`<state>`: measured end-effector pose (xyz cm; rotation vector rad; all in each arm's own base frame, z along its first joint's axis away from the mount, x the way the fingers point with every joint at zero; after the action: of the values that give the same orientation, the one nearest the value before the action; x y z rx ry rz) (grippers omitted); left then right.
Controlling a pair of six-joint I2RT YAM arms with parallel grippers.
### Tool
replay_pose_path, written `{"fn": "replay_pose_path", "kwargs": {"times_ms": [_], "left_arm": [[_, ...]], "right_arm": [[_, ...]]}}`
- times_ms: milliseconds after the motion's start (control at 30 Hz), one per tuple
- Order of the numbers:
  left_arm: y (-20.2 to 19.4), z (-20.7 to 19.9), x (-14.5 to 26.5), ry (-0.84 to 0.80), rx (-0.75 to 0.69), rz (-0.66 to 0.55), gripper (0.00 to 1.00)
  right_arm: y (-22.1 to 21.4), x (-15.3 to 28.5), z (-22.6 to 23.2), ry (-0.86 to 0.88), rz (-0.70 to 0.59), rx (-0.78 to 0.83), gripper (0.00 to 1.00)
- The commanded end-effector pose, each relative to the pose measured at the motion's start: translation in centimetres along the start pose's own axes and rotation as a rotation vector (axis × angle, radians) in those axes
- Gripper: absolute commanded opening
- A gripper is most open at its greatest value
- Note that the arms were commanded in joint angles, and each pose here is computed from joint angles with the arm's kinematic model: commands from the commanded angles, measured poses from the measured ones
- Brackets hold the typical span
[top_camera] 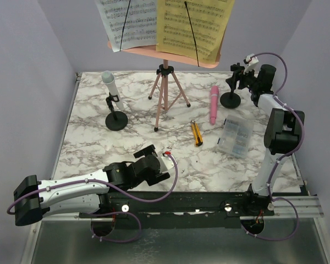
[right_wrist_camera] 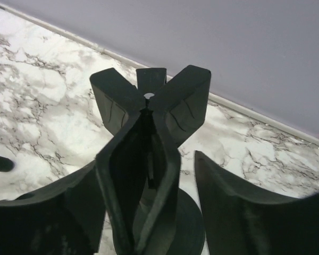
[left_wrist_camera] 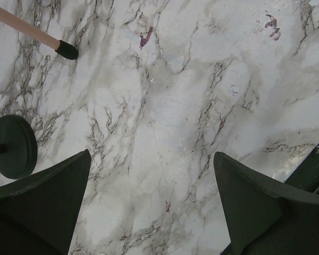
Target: Pack up the instrument practice props
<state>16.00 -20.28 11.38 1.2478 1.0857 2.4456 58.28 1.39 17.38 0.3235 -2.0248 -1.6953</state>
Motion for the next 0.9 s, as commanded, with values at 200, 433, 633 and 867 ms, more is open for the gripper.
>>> {"fn": "replay_pose_path", "kwargs": {"times_ms": [200, 433, 633, 867], "left_arm": [[0.9, 0.2, 0.5, -0.005, 0.025, -0.031, 0.99], [1.2, 0.3, 0.7, -0.006, 0.034, -0.047, 0.99], [1.3, 0.2, 0.8, -0.012, 0.037, -0.049, 0.99], [1.5, 0.3, 1.0, -0.009, 0.049, -0.063, 0.99]], "right_arm": [[1.9, 2.8, 0.4, -0.051, -0.023, 0.033, 0.98], [1.9, 5.3, 1.8, -0.047, -0.033, 0.048, 1.0], [1.7, 7.6, 1.9, -0.074, -0.034, 0.024, 0.99], [1.0, 11.3, 3.6, -0.068, -0.019, 0.008, 1.0]]}}
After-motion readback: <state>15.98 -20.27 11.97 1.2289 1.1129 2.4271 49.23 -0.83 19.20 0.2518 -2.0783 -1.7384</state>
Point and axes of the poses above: each gripper's point midway between its finger pads, its own x axis back along the fingers, its own z axis along the line the jaws close on, y = z × x, the point moved 1 cm from there along x, back along the fingers, and after that the axes turned 4 degrees about x, right-handed, at the moved point
